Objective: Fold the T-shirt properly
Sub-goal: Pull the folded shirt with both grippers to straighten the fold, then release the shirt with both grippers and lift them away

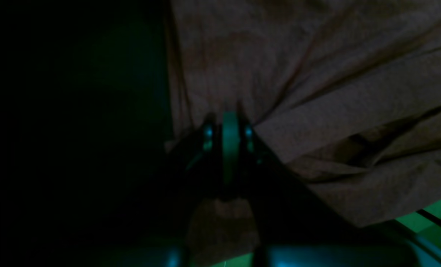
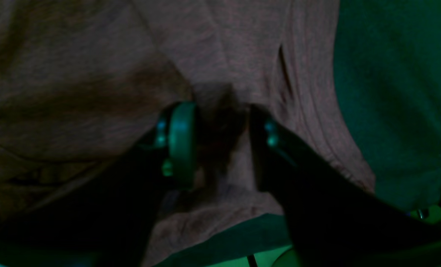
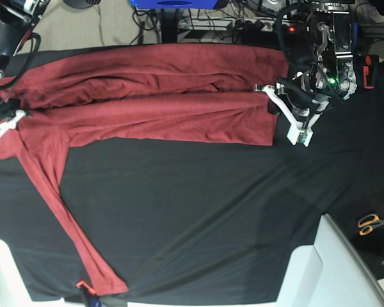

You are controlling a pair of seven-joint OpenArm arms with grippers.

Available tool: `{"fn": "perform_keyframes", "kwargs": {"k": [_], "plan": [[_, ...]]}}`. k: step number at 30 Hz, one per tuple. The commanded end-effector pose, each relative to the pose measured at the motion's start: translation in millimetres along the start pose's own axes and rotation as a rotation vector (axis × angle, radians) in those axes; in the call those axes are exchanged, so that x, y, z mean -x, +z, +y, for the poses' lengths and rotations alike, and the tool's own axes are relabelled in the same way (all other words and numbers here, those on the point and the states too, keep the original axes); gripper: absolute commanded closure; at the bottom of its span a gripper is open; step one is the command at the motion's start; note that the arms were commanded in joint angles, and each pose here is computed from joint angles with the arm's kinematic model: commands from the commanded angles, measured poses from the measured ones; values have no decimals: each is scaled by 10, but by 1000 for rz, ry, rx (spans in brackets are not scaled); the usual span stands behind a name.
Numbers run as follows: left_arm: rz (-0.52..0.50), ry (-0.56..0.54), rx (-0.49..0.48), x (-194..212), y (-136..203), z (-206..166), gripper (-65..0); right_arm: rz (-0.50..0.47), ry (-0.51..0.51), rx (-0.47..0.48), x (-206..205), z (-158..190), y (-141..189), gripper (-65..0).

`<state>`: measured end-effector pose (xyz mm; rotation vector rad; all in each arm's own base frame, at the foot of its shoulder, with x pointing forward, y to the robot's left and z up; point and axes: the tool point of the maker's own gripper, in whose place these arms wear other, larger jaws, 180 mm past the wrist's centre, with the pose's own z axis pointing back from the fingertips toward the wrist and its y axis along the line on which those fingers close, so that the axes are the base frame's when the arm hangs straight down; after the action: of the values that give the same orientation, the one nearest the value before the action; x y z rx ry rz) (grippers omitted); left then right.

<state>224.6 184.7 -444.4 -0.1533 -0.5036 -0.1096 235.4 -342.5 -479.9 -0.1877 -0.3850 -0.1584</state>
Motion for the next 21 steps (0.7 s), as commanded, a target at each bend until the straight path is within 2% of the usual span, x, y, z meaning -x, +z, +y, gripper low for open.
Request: {"fn": "perform_keyframes", "kwargs": {"k": [1,6,9,11,14,18,21], "plan": [[-34,-12,-9,-105,45,28,-25,-48,-3,28,-180,-116,66,-278],[-43,-14,-9,-134,61,25,-301,-71,-106,51,-160,-288,119,-443],[-77,-34,-12,-244,129,-2,-490,-117,-118,82,-268,-402,233,-461],[-103,-44,-15,-331,179,-16,-563,-145,-115,97,-349,-446,302,-462],[-132,-37,-31,-416,244,43,-606,-188,-108,122,-474,-506,416,-465],[-152,6,-78,-430,330,245,-604,-223,-105,144,-569,-563,515,-467],[-169,43,-125,-433,416,452,-604,-238,-139,156,-594,-632,533,-467]]}}
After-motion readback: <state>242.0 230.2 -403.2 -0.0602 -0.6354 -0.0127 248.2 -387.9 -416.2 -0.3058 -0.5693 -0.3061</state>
